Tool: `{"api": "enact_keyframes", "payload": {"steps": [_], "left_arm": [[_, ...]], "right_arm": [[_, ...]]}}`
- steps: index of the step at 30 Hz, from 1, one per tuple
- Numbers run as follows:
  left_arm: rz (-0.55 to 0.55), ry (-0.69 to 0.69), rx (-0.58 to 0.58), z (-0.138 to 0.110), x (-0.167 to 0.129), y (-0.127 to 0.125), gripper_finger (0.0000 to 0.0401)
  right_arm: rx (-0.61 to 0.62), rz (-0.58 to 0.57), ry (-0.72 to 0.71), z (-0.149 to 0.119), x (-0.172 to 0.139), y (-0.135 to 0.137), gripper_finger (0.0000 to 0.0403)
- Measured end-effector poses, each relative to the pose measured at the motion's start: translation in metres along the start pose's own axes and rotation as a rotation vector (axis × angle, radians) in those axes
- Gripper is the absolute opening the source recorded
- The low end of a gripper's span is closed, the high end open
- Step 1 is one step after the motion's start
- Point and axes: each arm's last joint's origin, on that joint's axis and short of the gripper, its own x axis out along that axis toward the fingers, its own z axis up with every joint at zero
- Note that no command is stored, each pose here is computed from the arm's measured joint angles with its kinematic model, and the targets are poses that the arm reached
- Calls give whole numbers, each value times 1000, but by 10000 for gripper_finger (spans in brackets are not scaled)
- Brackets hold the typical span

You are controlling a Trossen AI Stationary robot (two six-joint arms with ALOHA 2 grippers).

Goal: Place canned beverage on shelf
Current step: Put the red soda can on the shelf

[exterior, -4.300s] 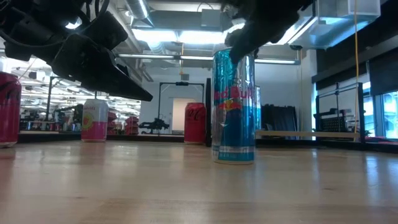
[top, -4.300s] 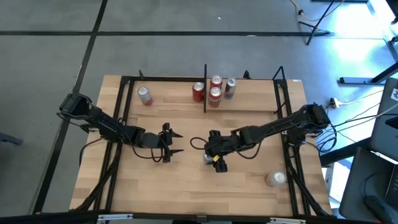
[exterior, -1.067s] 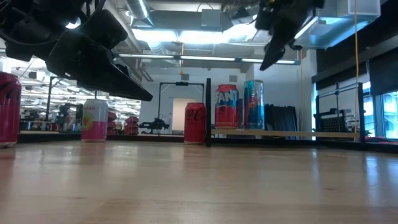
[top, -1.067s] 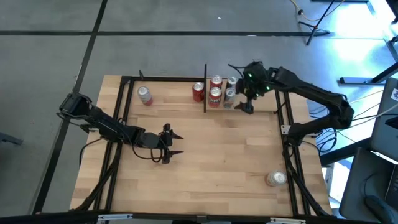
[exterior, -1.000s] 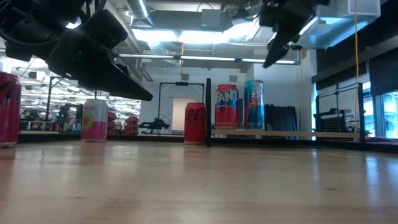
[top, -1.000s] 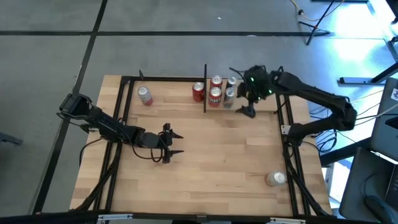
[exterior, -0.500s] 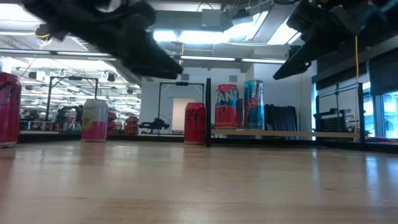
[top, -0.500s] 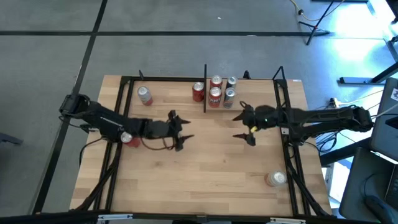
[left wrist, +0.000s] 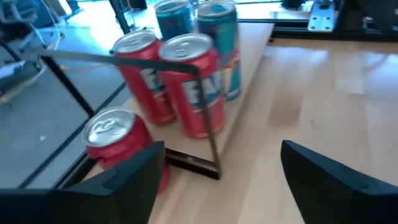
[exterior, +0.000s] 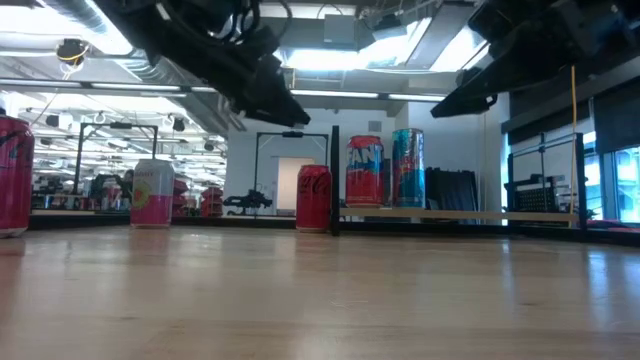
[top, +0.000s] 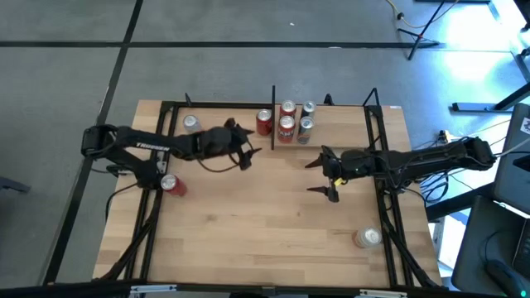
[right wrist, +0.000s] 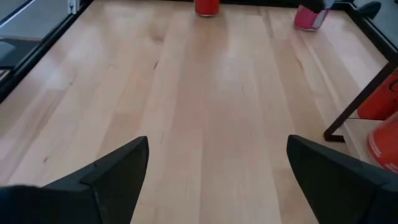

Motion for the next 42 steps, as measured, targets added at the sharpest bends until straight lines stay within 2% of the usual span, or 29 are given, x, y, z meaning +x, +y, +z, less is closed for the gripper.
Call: {"api": "enact_keyframes", "payload": {"steps": [5, 9, 18, 26, 30, 33, 37, 42], "left_arm": [[-29, 9, -68, -2, 8, 32, 357], [-13, 12, -99, -4, 11, 54, 393], [-86, -16, -112, -5, 23, 94, 399], [-136, 84, -120, 1, 66, 128, 398], [-89, 110, -131, 2, 80, 137, 397], [-86, 108, -169, 4, 82, 132, 397], [-122, 104, -90, 6, 83, 121, 397], [-115, 111, -40, 2, 86, 125, 397]], "right_arm": [[2, -27, 5, 0, 1, -1, 364], [2, -29, -12, 1, 2, -1, 364], [2, -30, -19, 2, 7, -1, 364], [2, -32, 20, -3, 14, -2, 364], [2, -31, 39, -5, 18, -2, 364], [2, -31, 33, -5, 19, -1, 364], [-1, -30, 4, -2, 20, -2, 364], [-2, -28, -1, -2, 20, -2, 364]]}}
